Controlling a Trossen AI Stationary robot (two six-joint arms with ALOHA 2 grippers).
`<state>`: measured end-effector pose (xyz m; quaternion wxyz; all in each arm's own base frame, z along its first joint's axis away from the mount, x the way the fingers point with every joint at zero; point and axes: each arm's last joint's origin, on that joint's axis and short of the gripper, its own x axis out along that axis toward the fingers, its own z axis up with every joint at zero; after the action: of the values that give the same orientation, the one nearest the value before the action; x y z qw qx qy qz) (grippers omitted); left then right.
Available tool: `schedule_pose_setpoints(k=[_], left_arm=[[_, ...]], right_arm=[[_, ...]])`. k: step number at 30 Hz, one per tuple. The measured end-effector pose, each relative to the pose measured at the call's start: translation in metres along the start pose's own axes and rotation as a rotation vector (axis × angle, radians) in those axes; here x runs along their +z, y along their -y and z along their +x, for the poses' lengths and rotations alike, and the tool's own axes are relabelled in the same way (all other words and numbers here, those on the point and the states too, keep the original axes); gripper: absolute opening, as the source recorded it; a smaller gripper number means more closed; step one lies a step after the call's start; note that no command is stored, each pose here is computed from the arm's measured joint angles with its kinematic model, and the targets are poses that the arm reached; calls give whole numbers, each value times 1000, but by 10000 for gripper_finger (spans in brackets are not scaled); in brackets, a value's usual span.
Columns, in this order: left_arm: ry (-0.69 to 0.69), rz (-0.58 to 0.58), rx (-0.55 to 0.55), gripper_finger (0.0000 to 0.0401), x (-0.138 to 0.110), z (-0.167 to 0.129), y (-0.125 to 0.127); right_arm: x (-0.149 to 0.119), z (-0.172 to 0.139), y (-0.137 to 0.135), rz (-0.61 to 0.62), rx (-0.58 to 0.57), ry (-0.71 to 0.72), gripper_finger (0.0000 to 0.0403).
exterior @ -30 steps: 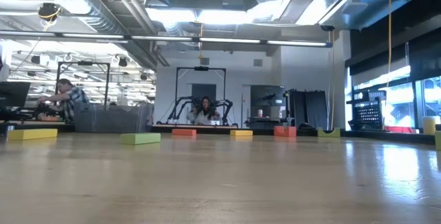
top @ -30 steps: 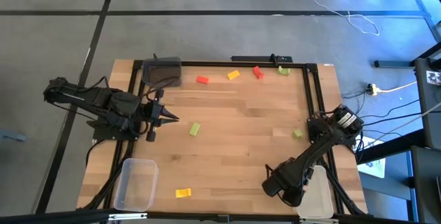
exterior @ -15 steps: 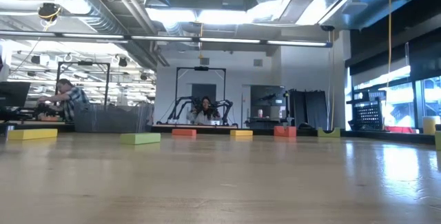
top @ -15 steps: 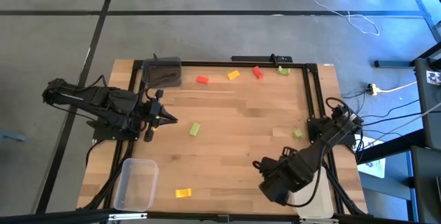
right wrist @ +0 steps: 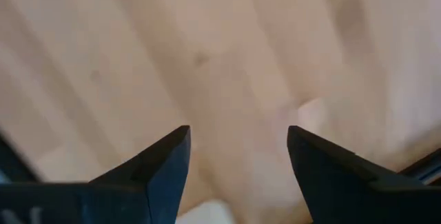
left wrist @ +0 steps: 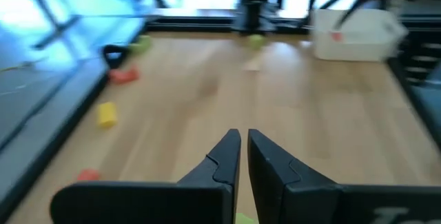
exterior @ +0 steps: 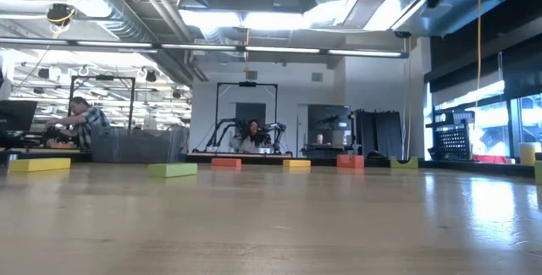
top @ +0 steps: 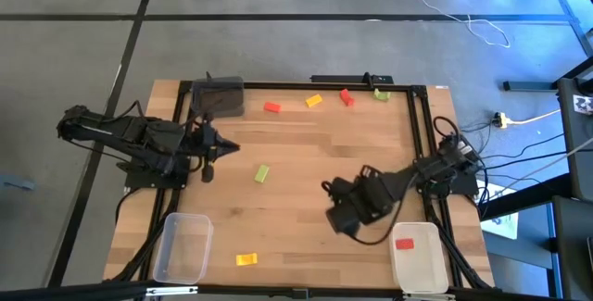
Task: Sort & place blocks by color
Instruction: Put the middle yellow block into the black bin
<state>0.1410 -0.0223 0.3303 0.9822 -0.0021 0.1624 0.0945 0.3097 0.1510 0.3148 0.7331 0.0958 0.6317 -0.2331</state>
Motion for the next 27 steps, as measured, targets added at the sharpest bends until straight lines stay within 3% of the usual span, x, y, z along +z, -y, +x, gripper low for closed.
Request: schedule_pose_setpoints(k=[5,12,20,27], left_arm=[[2,-9,94,21,-1,-1,-3],[-91,-132,169,2,8,-11,-8],[-363,-349,303,3,34,-27,-14],[-679,-538,429,22,24,-25,-19]], right_arm=[[26,7,21,-9,-86,66,242],[58,18,55,15,-157,70,242],[85,28,81,-33,-143,87,242],[102,31,89,-120,-111,153,242]])
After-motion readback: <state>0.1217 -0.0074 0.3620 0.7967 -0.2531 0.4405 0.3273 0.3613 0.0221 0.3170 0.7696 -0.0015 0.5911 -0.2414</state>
